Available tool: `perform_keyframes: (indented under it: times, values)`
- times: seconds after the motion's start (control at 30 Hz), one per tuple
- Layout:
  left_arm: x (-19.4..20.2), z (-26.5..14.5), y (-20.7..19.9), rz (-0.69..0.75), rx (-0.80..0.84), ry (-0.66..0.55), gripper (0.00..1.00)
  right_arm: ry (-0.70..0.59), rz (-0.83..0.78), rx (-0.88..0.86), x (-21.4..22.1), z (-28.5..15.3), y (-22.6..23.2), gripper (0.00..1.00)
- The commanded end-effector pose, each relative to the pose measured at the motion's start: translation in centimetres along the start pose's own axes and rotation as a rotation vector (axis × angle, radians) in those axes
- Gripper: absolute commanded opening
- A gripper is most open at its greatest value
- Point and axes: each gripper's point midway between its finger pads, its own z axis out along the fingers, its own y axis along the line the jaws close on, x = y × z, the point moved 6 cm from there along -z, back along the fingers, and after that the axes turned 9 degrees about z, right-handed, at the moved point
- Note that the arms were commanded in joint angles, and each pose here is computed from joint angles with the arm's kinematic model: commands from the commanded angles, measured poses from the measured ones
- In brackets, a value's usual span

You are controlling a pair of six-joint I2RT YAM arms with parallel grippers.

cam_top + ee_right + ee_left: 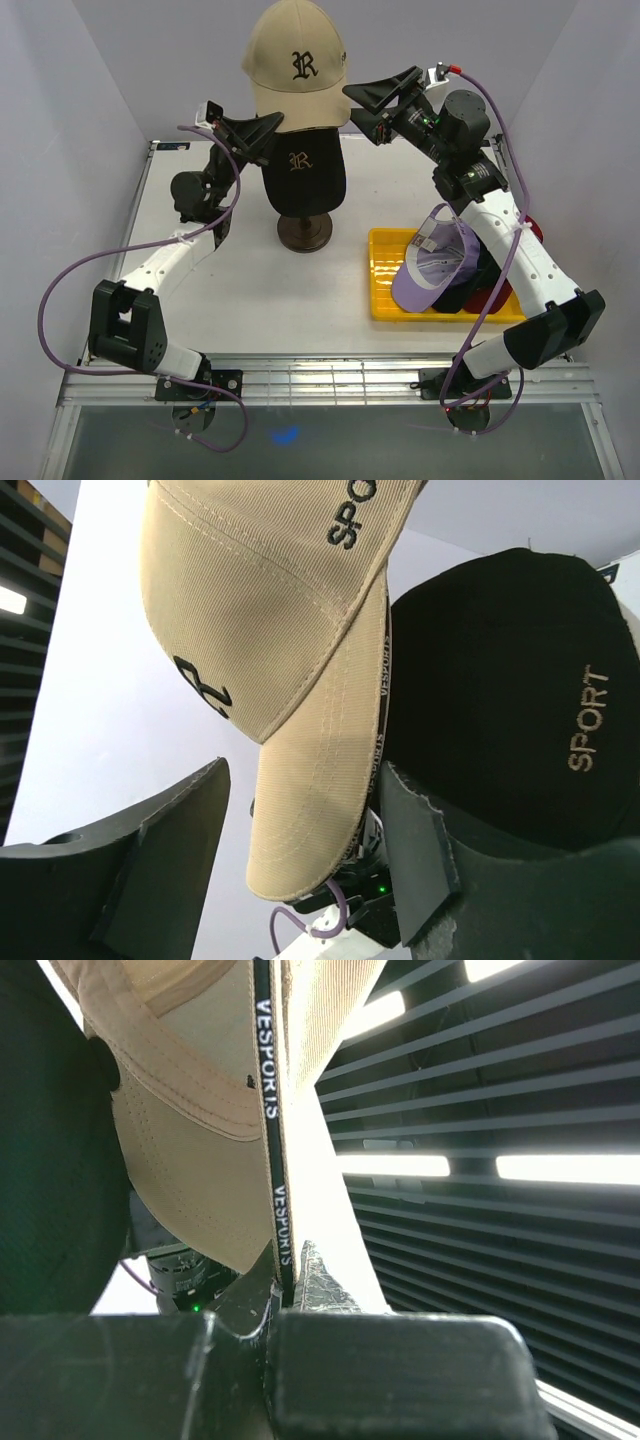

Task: Stack the hats

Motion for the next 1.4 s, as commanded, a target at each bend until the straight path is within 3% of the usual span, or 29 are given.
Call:
perform_keyframes:
  times: [0.0, 0.27, 0.53, 1.37]
  values:
    - [1.4, -1.0, -5.0, -0.186, 0.118, 0.071, 0.00, 0.025, -0.026, -0.122, 0.6, -0.2, 3.3, 0.66]
    - [1.6, -2.2, -4.7, -0.196, 0.112, 0.071, 0.00, 0.061, -0.014, -0.126, 2.2, 0.3, 2.7, 0.52]
    - [1.8, -3.5, -4.1, -0.207, 0.084, 0.062, 0.00, 0.064, -0.022, -0.116, 3.0, -0.4, 1.9, 0.32]
    - [1.6, -5.9, -2.1, -0.236, -0.015, -0.001, 0.00, 0.071, -0.038, -0.024, 4.4, -2.2, -2.7, 0.25]
